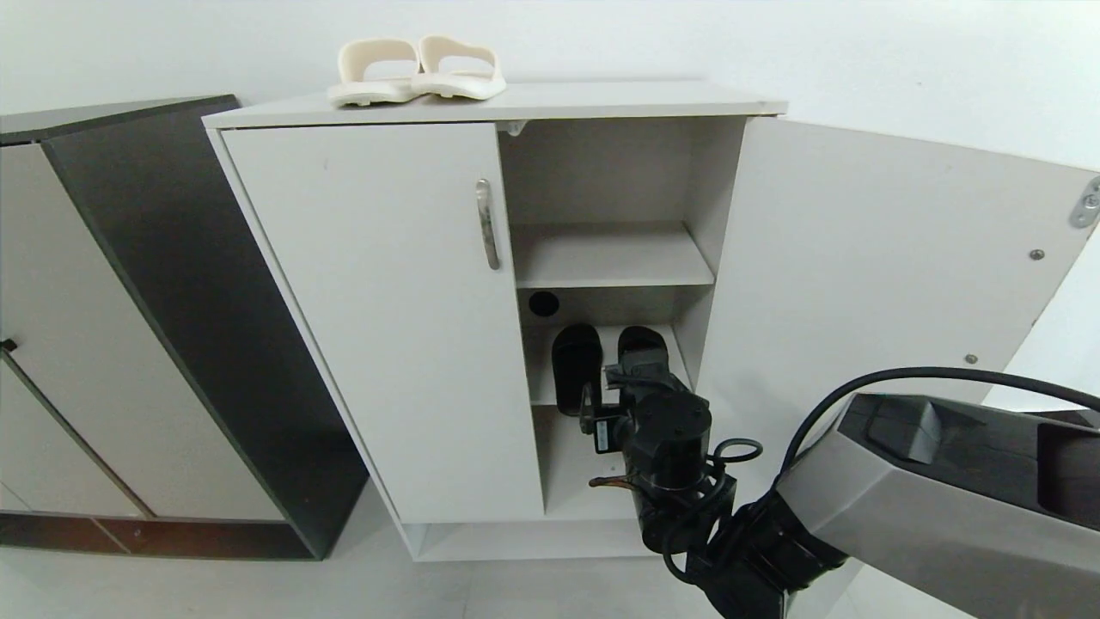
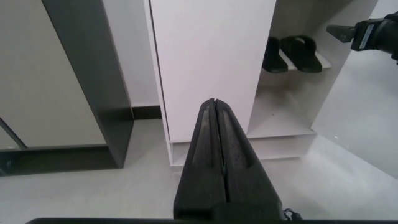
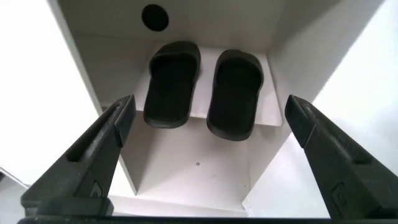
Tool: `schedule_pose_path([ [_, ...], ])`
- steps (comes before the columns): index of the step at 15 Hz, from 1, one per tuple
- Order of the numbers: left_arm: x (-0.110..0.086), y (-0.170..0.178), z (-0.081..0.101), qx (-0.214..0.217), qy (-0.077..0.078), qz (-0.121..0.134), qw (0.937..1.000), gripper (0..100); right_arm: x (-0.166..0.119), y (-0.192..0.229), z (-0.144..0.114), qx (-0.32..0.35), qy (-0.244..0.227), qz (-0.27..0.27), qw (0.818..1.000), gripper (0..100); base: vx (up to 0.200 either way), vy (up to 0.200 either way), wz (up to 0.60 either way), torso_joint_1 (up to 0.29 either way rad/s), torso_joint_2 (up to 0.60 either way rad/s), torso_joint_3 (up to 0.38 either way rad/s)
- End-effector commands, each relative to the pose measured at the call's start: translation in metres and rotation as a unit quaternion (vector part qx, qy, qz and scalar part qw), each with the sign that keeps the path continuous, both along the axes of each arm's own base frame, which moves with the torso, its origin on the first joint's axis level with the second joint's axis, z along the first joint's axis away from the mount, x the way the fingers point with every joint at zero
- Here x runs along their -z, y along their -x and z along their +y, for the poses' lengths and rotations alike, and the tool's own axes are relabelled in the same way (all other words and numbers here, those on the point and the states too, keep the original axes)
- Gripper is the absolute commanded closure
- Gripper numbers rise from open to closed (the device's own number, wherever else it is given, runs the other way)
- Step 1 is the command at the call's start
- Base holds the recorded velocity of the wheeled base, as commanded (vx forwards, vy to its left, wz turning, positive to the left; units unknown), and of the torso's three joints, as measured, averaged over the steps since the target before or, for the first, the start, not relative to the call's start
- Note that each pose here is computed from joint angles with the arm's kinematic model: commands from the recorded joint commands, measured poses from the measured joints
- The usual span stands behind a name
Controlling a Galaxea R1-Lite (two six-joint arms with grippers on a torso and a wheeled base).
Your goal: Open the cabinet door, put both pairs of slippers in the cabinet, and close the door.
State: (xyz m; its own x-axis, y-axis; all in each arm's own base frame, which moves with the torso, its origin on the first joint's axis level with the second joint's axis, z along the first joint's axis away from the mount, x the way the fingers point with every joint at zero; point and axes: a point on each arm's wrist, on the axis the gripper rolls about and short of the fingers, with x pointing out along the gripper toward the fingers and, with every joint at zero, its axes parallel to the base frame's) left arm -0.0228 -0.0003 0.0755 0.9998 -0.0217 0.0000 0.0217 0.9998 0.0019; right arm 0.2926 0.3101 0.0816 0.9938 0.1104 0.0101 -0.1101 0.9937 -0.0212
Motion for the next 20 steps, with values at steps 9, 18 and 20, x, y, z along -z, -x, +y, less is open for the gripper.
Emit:
schedule_pose_path([
  [9,0.0,0.0,0.0,0.003,-0.002,0.001,1.0,100,0.0,0.004,-0.003,-0.015,0.006,0.004,1.0,0,0.0,0.044,0.0,0.0,0.0,0.013],
  [18,0.0,0.0,0.0,0.003,-0.002,0.001,1.0,100,0.004,0.019,-0.018,-0.036,0.061,0.02,0.997,0,0.0,0.2,0.0,0.003,0.0,0.002],
  [20,0.0,0.0,0.0,0.003,-0.001,0.001,1.0,100,0.004,0.021,-0.019,-0.057,0.071,0.02,0.996,0,0.0,0.2,0.0,0.005,0.0,0.005],
])
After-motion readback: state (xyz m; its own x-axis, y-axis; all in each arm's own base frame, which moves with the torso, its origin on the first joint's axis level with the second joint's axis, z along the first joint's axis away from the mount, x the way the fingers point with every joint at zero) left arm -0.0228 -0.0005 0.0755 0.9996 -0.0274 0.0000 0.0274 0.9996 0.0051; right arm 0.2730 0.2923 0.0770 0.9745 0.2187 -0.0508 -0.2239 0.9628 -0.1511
